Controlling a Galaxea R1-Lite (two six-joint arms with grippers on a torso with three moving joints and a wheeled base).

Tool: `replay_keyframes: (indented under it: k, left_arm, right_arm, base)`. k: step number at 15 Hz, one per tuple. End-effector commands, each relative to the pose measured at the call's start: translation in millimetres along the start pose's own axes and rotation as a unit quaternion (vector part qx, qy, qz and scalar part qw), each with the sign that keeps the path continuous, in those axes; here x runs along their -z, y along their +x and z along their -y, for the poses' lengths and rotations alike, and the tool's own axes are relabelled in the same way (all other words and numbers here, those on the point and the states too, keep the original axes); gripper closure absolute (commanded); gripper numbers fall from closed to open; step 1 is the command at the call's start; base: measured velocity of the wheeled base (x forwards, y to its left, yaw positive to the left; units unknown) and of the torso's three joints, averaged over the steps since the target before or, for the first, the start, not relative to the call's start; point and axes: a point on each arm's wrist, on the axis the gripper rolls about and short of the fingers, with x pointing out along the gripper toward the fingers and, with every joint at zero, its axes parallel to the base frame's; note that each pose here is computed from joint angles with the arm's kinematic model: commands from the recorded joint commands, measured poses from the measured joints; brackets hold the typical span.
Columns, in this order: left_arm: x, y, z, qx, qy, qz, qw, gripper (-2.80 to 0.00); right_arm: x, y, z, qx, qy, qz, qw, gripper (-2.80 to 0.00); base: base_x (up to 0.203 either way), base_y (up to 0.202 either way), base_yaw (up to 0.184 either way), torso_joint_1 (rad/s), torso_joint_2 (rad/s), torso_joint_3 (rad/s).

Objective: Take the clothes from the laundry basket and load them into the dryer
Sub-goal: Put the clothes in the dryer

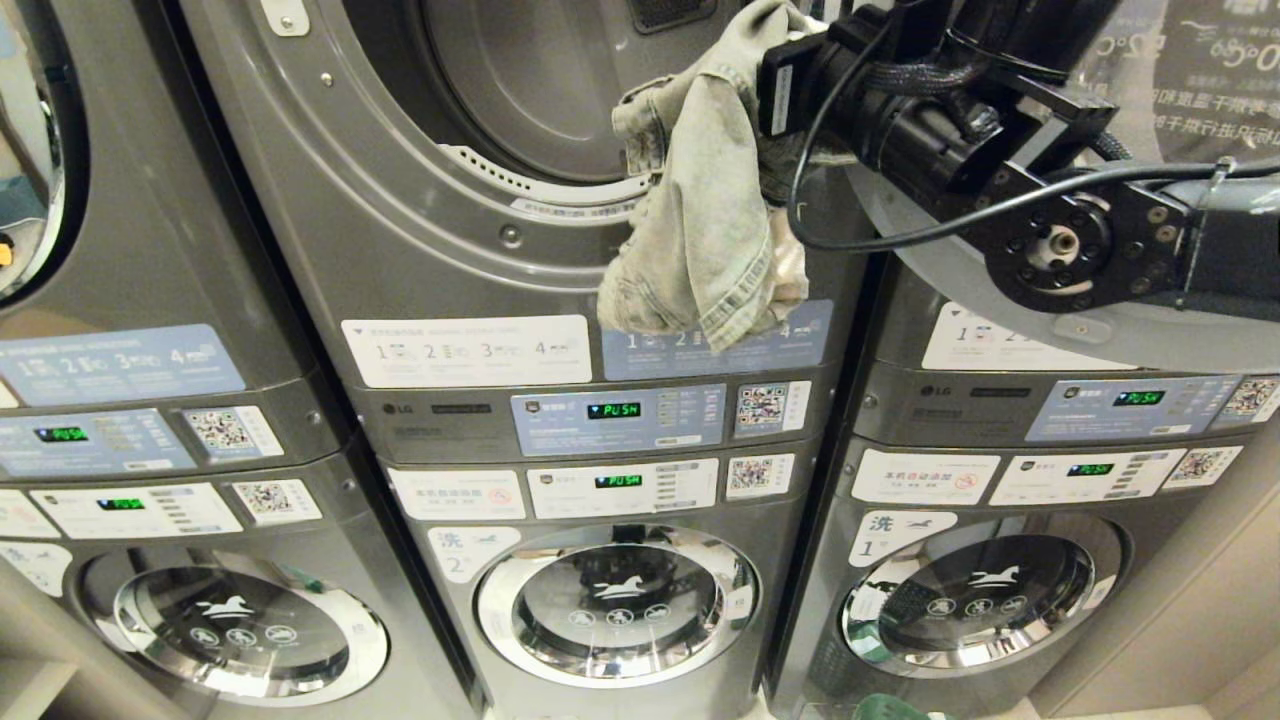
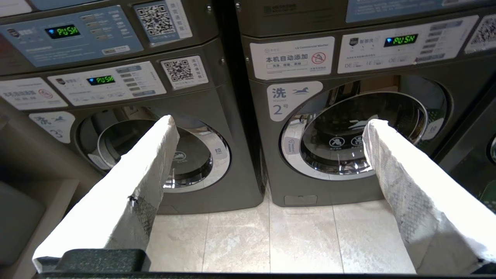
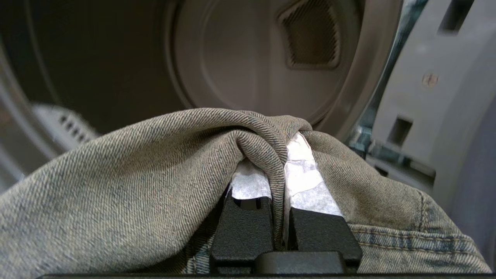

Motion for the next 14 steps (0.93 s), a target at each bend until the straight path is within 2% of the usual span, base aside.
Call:
replay_keyframes:
  k: [1,2,7,10,12,13,14]
  left_arm:
    - [9,-3,1.7,0.001,0.004,0.009,0.9999,-2.80]
    - [15,-4,2.7,0.005,0.004,0.015,0.9999,-2.80]
    - [54,4,10.9,0.015,0.009,0.015,0.9997,-2.80]
    - [59,8,13.3,0.040,0.047,0.019,0.9979,-2.80]
    - [60,8,13.9,0.049,0.038,0.021,0.9978,-2.80]
    - [60,8,13.8,0.047,0.019,0.021,0.9985,-2.80]
    - [60,9,14.0,0.047,-0.017,0.022,0.9985,-2.80]
  right_arm:
    - [14,10,-18,0.006,0.002,0.001,1.000,0.00]
    - [16,7,-28,0.007,0.002,-0.008,1.000,0.00]
    - [9,2,-39,0.003,0.005,-0.011,1.000,0.00]
    - [6,1,-38,0.004,0.001,-0.012,1.000,0.00]
    - [6,1,-38,0.005,-0.005,-0.015,1.000,0.00]
    - [4,1,-39,0.004,-0.008,-0.013,1.000,0.00]
    - [3,0,-38,0.005,-0.008,-0.012,1.000,0.00]
  base:
    - [0.000,0.000,0.000,0.000,0.00,0.000]
    - [0.000,0.000,0.000,0.000,0.00,0.000]
    - [0.000,0.000,0.000,0.000,0.00,0.000]
    - [0.000,0.000,0.000,0.000,0.00,0.000]
    - [0.000,0.000,0.000,0.000,0.00,0.000]
    - [0.000,0.000,0.000,0.000,0.00,0.000]
    - [0.000,0.000,0.000,0.000,0.00,0.000]
